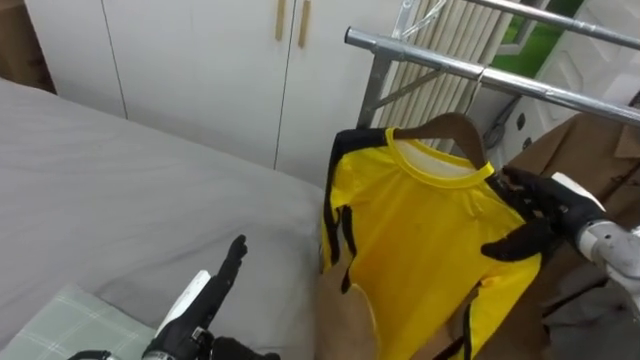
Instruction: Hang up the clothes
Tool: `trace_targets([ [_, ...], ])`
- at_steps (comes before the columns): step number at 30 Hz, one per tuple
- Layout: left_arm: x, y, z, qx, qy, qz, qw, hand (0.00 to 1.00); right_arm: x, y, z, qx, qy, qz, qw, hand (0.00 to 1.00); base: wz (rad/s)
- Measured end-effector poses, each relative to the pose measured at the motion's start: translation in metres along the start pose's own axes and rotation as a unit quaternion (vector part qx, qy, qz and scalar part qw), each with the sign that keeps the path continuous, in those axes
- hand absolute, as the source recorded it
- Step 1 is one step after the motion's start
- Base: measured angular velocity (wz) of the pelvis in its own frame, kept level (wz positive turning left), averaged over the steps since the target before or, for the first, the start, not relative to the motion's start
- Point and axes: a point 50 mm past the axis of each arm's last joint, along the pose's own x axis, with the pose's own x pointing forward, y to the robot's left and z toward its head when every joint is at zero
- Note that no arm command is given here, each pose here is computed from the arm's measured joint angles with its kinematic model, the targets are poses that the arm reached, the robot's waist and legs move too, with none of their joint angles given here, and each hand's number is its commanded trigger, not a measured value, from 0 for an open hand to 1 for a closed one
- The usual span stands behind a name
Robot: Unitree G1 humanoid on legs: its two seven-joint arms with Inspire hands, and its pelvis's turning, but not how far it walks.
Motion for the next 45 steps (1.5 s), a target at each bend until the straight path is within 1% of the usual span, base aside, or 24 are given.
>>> trace_targets([
  [6, -0.001, 0.001, -0.003, 0.003, 0.005, 0.008, 1.0, 0.0, -0.002, -0.013, 0.008, 0.021, -0.031, -0.049, 0.998, 0.0, -0.03],
  [9, -0.001, 0.0, -0.006, 0.011, 0.011, 0.006, 1.0, 0.0, -0.006, -0.019, 0.012, 0.071, -0.059, -0.075, 0.993, 0.0, -0.1],
  [12, -0.001, 0.0, -0.006, 0.01, 0.011, 0.005, 1.0, 0.0, -0.01, -0.019, 0.011, 0.091, -0.071, -0.084, 0.99, 0.0, -0.07],
  [14, -0.001, 0.0, -0.007, 0.01, 0.013, 0.006, 1.0, 0.0, -0.017, -0.017, 0.008, 0.1, -0.082, -0.087, 0.988, 0.0, -0.12],
  [17, -0.002, 0.002, -0.01, 0.009, 0.019, 0.011, 1.0, 0.0, -0.029, -0.016, -0.007, 0.113, -0.076, -0.103, 0.985, 0.0, -0.1],
  [21, -0.005, 0.011, -0.013, 0.004, 0.026, 0.048, 0.998, 0.0, -0.045, -0.012, -0.027, 0.142, -0.065, -0.12, 0.98, 0.0, -0.13],
  [23, -0.007, 0.016, -0.018, 0.003, 0.034, 0.074, 0.997, 0.0, -0.052, -0.011, -0.04, 0.174, -0.049, -0.137, 0.974, 0.0, -0.23],
  [27, -0.008, 0.02, -0.02, 0.004, 0.038, 0.1, 0.994, 0.0, -0.063, -0.008, -0.053, 0.205, -0.035, -0.16, 0.965, 0.0, -0.15],
  [31, -0.01, 0.018, -0.022, 0.003, 0.037, 0.114, 0.993, 0.0, -0.075, 0.013, -0.066, 0.232, -0.017, -0.17, 0.958, 0.0, -0.05],
  [35, -0.013, 0.013, -0.035, -0.001, 0.064, 0.109, 0.992, 0.0, -0.082, 0.034, -0.078, 0.272, 0.006, -0.164, 0.948, 0.0, -0.09],
  [38, -0.016, 0.009, -0.045, -0.004, 0.087, 0.104, 0.991, 0.0, -0.09, 0.044, -0.089, 0.299, 0.027, -0.161, 0.94, 0.0, -0.06],
  [40, -0.017, 0.007, -0.049, -0.007, 0.098, 0.112, 0.989, 0.0, -0.094, 0.054, -0.098, 0.319, 0.045, -0.157, 0.934, 0.0, -0.08],
  [42, -0.02, 0.003, -0.053, -0.012, 0.107, 0.116, 0.987, 0.0, -0.103, 0.077, -0.111, 0.341, 0.076, -0.145, 0.926, 0.0, -0.13],
  [43, -0.021, 0.002, -0.055, -0.013, 0.111, 0.114, 0.987, 0.0, -0.106, 0.083, -0.115, 0.345, 0.086, -0.141, 0.924, 0.0, -0.1],
  [45, -0.026, -0.005, -0.065, -0.017, 0.134, 0.105, 0.985, 0.0, -0.117, 0.107, -0.132, 0.358, 0.136, -0.128, 0.915, 0.0, -0.12],
])
